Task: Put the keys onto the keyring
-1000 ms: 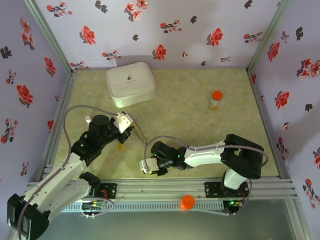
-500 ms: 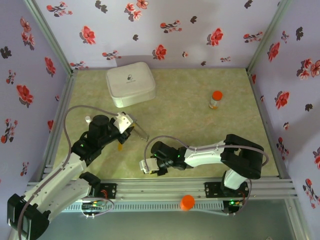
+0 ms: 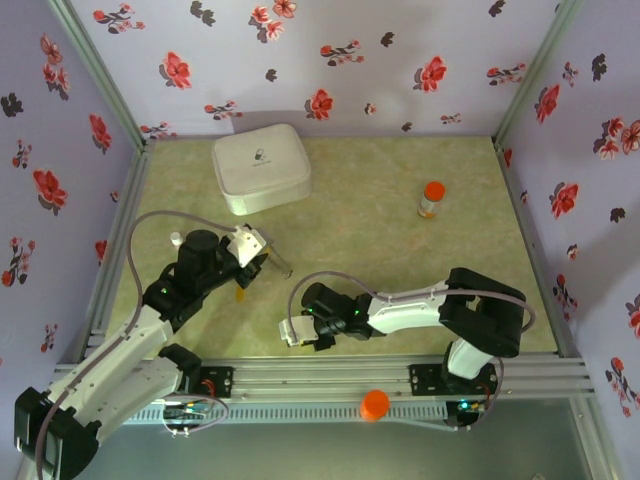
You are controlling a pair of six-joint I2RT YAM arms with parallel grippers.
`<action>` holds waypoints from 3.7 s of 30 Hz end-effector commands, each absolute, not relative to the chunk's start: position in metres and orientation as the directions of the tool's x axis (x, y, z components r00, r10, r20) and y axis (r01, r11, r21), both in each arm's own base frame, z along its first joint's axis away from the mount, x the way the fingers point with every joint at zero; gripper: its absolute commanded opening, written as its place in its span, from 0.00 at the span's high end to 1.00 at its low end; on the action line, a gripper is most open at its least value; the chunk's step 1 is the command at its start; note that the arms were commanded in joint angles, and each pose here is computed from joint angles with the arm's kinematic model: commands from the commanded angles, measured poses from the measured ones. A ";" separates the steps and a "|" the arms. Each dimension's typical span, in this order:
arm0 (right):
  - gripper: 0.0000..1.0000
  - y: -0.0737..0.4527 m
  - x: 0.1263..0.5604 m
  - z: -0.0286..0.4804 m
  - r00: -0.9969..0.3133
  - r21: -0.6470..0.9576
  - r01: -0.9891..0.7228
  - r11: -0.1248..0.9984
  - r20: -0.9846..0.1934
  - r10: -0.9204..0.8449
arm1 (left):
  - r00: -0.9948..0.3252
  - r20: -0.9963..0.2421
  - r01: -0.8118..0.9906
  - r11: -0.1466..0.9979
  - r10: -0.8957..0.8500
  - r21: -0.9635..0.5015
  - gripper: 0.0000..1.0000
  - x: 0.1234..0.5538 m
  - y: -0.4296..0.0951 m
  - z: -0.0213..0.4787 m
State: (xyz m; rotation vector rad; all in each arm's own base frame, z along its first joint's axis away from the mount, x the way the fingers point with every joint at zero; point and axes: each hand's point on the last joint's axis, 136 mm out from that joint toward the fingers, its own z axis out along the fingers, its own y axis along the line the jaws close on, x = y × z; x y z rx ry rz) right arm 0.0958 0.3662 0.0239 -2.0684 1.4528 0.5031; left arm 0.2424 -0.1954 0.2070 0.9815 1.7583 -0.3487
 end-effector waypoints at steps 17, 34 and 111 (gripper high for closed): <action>1.00 0.352 0.114 0.087 0.178 -0.216 -0.976 -0.014 -0.761 -0.624 | -0.037 -0.887 0.858 0.470 0.460 0.209 1.00 0.209 -0.207 0.215; 1.00 0.333 0.143 0.201 0.095 -0.171 -0.971 0.167 -0.916 -0.389 | -0.172 -0.909 0.943 0.330 0.380 -0.041 1.00 0.169 -0.237 0.205; 1.00 0.351 0.141 0.230 -0.030 -0.007 -0.984 0.181 -0.979 -0.203 | -0.039 -0.870 0.915 0.367 0.491 0.166 1.00 0.170 -0.250 0.179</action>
